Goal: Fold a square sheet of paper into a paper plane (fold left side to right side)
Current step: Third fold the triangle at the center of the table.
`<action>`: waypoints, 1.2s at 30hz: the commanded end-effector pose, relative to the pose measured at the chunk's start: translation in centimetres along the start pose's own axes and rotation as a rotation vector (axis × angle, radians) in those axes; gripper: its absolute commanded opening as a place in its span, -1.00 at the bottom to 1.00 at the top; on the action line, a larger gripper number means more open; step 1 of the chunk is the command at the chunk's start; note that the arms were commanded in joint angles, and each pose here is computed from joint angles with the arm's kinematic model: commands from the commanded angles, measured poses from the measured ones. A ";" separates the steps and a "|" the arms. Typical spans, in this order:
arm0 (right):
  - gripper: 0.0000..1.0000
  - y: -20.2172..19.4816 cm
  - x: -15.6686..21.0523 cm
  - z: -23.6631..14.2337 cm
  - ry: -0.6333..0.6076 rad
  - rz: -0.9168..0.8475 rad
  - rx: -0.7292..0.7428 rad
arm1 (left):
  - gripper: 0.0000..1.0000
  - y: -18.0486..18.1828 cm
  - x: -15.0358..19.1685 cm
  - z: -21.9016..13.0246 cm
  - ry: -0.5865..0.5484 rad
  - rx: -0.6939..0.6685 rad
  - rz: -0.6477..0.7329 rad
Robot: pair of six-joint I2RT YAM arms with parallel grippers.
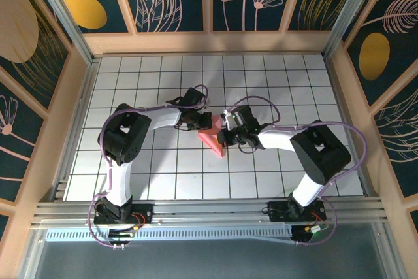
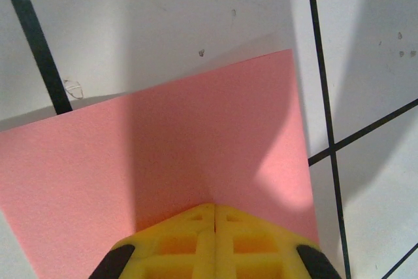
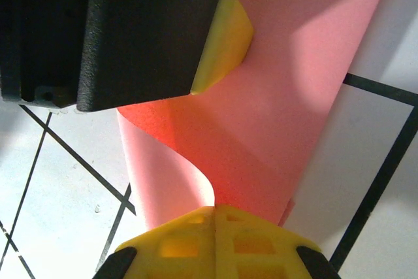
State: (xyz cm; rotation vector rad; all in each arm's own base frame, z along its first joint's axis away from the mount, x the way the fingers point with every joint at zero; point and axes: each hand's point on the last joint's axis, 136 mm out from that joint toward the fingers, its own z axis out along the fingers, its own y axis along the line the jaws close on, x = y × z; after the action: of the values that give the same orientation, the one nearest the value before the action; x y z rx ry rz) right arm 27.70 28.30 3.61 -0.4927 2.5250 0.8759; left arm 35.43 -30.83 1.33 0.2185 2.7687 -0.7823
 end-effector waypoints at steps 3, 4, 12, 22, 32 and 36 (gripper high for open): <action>-1.00 -0.5 -1.2 0.2 -0.019 -0.006 0.026 | -1.00 3.3 2.6 2.0 0.080 -0.111 -0.033; -1.00 -0.6 -1.2 0.3 -0.019 -0.006 0.030 | -1.00 3.3 2.6 2.0 0.081 -0.111 -0.032; -1.00 -0.6 -1.3 0.5 -0.015 -0.005 0.031 | -1.00 3.4 2.6 2.1 0.084 -0.112 -0.035; -1.00 -1.3 -0.4 1.2 0.017 0.006 0.044 | -1.00 3.3 2.6 2.2 0.085 -0.111 -0.035; -1.00 -1.6 -0.1 1.0 0.017 0.005 0.062 | -1.00 3.3 2.3 2.0 0.073 -0.116 -0.036; -1.00 -0.9 -0.9 0.2 -0.008 -0.002 0.042 | -1.00 3.4 2.4 2.1 0.076 -0.119 -0.036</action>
State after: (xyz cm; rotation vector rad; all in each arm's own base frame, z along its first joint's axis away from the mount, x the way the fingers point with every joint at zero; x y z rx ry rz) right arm 28.01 28.25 2.02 -0.4839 2.5663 0.8448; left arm 35.63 -30.96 1.31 0.2189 2.7651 -0.7836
